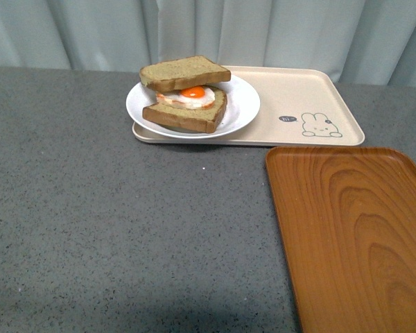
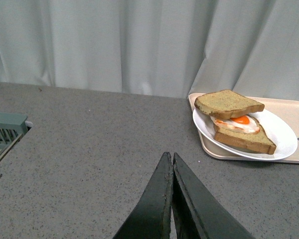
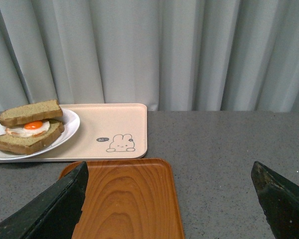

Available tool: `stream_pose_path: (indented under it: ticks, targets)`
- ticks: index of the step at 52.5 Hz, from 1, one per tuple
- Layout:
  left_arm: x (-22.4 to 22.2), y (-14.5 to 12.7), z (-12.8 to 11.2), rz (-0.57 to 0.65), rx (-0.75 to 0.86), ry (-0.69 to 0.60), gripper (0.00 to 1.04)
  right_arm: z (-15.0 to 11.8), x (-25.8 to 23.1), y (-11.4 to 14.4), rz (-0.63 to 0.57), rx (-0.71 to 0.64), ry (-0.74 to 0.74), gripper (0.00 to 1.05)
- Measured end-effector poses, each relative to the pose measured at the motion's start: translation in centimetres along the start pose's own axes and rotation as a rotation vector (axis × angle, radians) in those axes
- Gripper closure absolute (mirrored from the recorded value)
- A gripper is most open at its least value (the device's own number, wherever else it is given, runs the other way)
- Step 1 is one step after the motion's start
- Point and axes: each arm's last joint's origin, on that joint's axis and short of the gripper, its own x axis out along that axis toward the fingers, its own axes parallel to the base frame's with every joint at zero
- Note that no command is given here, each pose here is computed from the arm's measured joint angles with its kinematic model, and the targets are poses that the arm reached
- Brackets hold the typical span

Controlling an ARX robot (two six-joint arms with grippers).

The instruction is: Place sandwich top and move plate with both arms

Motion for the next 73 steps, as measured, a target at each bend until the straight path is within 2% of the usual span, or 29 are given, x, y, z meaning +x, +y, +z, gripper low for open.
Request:
stream_pose_path:
  ticks: [25, 55, 58, 73]
  targets:
    - [-2.1, 0.0, 0.7, 0.0, 0.003, -0.023, 1.01, 0.0, 0.0, 0.0, 0.0, 0.0, 0.0, 0.09]
    - [-3.5, 0.0, 0.6, 0.0, 0.003, -0.024, 1.01, 0.0, 0.0, 0.0, 0.0, 0.0, 0.0, 0.09]
    - [-4.1, 0.0, 0.2, -0.001, 0.003, 0.01, 1.01, 0.0, 0.0, 0.0, 0.0, 0.0, 0.0, 0.09]
    - [-4.5, 0.0, 0.3, 0.0, 0.003, -0.016, 1.01, 0.0, 0.0, 0.0, 0.0, 0.0, 0.0, 0.09]
